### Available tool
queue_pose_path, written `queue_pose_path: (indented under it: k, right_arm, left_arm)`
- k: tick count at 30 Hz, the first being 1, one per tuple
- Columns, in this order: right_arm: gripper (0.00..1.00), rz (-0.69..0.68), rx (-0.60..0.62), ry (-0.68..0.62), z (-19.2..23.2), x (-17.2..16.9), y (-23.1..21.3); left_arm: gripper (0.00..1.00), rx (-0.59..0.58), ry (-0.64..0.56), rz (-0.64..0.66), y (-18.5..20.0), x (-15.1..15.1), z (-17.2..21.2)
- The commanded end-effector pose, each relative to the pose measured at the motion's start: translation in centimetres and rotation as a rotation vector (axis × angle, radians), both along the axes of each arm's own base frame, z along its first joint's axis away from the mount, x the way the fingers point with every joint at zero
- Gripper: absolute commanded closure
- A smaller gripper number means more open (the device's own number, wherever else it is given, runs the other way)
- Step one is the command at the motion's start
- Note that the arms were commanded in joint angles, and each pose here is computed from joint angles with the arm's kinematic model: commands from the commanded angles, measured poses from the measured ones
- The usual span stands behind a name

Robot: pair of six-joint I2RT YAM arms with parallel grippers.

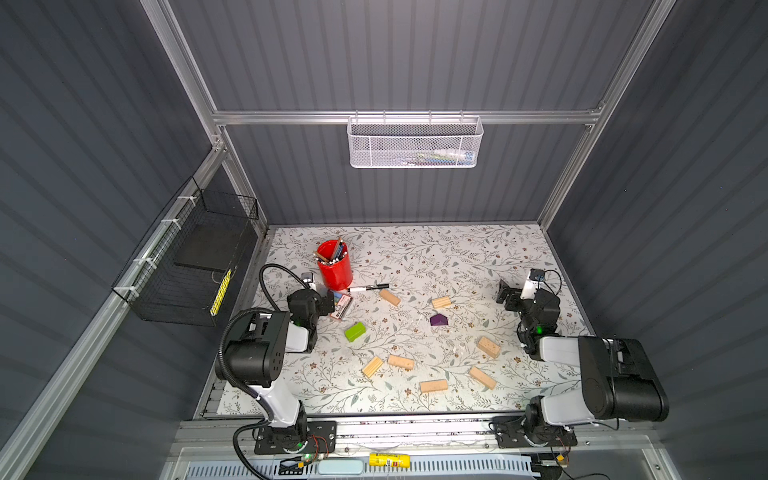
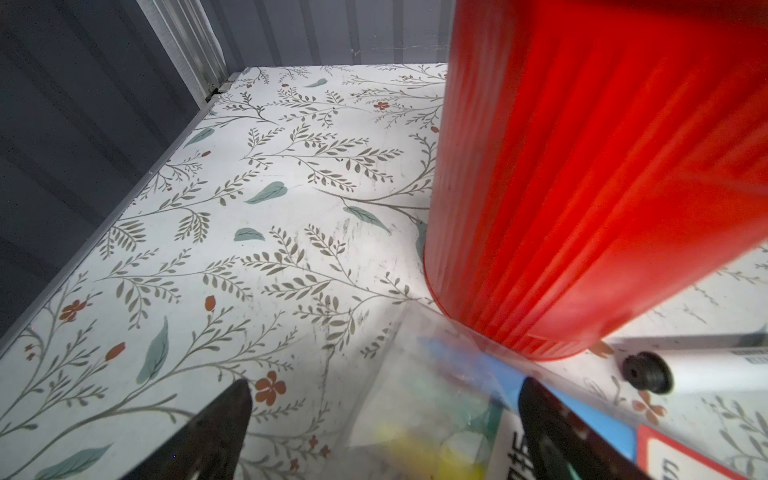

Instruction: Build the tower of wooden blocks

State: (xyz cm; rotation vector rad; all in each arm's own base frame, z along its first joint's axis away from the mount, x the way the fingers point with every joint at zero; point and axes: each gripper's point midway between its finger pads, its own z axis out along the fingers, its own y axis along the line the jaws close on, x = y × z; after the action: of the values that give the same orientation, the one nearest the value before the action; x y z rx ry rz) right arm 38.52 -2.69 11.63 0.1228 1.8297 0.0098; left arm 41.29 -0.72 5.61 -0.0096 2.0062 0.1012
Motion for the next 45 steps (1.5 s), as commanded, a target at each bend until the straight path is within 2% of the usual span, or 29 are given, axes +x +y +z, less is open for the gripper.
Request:
queue_pose_path:
  k: [1,16,24,28,36,38,40,42,45]
  right_arm:
    - [0.01,0.008,-0.010,-0.017,0.4,0.1,0.2]
    - [0.01,0.030,-0.011,-0.023,0.4,0.0,0.5]
    - [0.01,0.021,-0.031,-0.083,2.3,-1.3,0.8]
    - [0.01,-0.015,-0.008,-0.047,2.9,-1.6,0.3]
    - [0.01,-0.086,0.141,0.057,5.0,-3.2,-0.1]
    - [0.01,-0.178,0.241,0.111,4.8,-3.9,-1.0]
    - [0.01,-0.239,0.318,0.174,4.3,-4.8,-1.3]
    - [0.01,-0.199,0.356,0.218,4.1,-5.2,-0.3]
    - [0.01,-0.159,0.445,0.240,3.5,-5.7,1.0]
  left_arm:
    - [0.00,0.007,-0.015,-0.011,0.0,0.5,0.6]
    - [0.00,0.009,-0.033,-0.031,-0.3,0.3,1.0]
    - [0.00,-0.012,-0.107,-0.038,-0.4,-1.6,4.0]
    - [0.00,-0.038,-0.107,-0.061,-0.9,-2.2,5.3]
    - [0.00,-0.146,-0.050,-0.045,-1.4,-2.6,8.8]
    - [0.00,-0.194,-0.044,0.002,-1.0,-2.9,9.8]
    - [0.00,-0.274,-0.039,0.108,0.1,-3.3,10.8]
    - [0.00,-0.326,-0.019,0.200,1.1,-3.6,11.3]
    - [0.00,-0.416,0.008,0.244,0.9,-4.0,11.2]
